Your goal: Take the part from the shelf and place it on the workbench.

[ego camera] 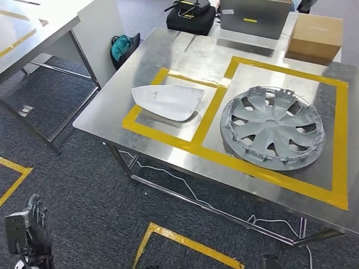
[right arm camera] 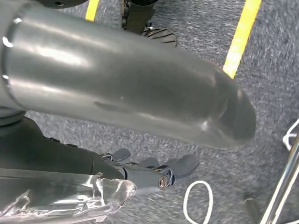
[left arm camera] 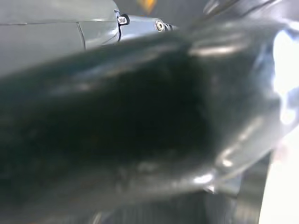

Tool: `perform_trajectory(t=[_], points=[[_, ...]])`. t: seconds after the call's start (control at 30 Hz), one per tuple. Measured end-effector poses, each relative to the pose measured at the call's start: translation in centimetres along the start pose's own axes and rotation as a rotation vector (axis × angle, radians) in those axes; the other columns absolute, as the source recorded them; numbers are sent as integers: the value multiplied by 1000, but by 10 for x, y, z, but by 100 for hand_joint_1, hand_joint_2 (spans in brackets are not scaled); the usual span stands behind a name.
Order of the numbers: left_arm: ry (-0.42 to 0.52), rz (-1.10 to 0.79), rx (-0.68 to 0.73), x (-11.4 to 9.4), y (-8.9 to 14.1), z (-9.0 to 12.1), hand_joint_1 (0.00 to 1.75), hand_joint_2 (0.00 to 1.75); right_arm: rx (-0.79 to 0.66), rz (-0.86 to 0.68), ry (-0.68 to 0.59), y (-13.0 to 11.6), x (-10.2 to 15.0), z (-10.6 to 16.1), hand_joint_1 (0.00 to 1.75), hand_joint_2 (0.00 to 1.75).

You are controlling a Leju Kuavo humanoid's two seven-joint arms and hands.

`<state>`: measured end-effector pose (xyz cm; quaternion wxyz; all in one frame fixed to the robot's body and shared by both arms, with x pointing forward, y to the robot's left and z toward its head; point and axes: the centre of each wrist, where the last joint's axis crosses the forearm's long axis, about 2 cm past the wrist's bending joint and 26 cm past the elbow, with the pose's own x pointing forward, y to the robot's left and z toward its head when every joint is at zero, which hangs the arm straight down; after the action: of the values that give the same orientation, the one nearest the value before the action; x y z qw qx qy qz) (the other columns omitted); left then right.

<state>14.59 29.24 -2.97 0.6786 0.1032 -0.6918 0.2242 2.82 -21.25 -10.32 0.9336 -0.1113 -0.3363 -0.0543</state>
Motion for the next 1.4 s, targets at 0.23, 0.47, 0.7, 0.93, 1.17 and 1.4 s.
perform_trajectory(t=[0.23,0.47,0.7,0.93,1.17,1.4], points=[[142,240,45,-18,16,14,0,0,35,36,-6,5,8,-5,0,0],[231,346,50,-32,6,34,0,0,54,66,-1,5,11,-8,0,0],[246,364,53,-39,0,43,0,0,59,70,-6,2,14,-12,0,0],[213,271,138,-44,22,47,0,0,55,58,1,-1,9,-10,0,0],[352,419,218,-54,34,67,0,0,-10,-121,-81,-7,13,-16,0,0],[367,57,166,-56,22,69,0,0,-86,-222,-262,-18,47,-38,0,0]])
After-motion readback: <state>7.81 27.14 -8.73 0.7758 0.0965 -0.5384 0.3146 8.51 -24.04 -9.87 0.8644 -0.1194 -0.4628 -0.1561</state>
